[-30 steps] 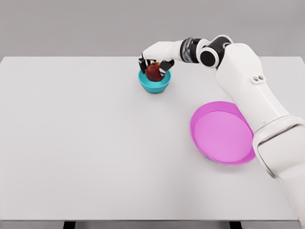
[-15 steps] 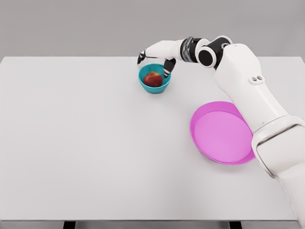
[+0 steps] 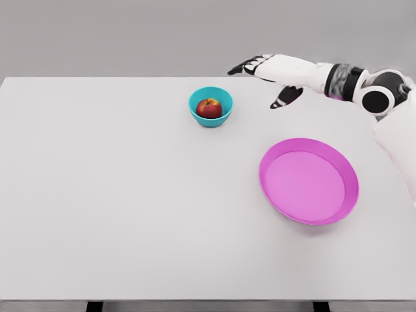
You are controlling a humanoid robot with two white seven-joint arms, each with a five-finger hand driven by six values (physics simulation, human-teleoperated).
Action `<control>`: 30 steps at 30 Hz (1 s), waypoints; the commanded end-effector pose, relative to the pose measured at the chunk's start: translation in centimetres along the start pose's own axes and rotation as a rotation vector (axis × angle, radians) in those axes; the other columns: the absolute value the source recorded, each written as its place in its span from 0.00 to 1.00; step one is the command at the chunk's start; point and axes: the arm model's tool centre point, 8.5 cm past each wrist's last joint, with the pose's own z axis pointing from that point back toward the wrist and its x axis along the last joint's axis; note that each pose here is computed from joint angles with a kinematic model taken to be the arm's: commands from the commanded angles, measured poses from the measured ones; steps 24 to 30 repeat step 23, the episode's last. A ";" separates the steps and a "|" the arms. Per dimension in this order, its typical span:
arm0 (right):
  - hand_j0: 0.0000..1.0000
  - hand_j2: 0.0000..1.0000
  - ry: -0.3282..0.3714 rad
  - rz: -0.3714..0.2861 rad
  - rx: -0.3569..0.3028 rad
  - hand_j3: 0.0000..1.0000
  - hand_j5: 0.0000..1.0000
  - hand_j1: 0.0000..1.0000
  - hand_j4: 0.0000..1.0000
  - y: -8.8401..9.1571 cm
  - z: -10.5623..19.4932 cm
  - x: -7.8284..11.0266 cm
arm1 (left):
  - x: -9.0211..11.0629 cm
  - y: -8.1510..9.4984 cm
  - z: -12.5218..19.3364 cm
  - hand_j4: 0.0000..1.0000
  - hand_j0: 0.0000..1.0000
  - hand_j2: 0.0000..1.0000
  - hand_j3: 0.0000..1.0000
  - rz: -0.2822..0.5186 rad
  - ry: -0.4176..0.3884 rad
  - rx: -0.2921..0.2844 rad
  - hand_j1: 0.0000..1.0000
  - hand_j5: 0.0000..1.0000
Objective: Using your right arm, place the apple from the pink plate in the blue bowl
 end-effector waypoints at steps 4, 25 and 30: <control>1.00 1.00 0.033 0.046 -0.290 1.00 1.00 1.00 1.00 -3.6 8.8 0.8 | 0.0 0.0 0.0 1.00 1.00 1.00 1.00 0.000 0.001 0.000 1.00 1.00; 1.00 1.00 0.162 -0.098 -0.258 1.00 1.00 1.00 1.00 5.2 14.2 -0.8 | 0.0 0.0 0.0 1.00 1.00 1.00 1.00 0.000 -0.001 0.000 1.00 1.00; 1.00 1.00 0.162 -0.098 -0.258 1.00 1.00 1.00 1.00 5.2 14.2 -0.8 | 0.0 0.0 0.0 1.00 1.00 1.00 1.00 0.000 -0.001 0.000 1.00 1.00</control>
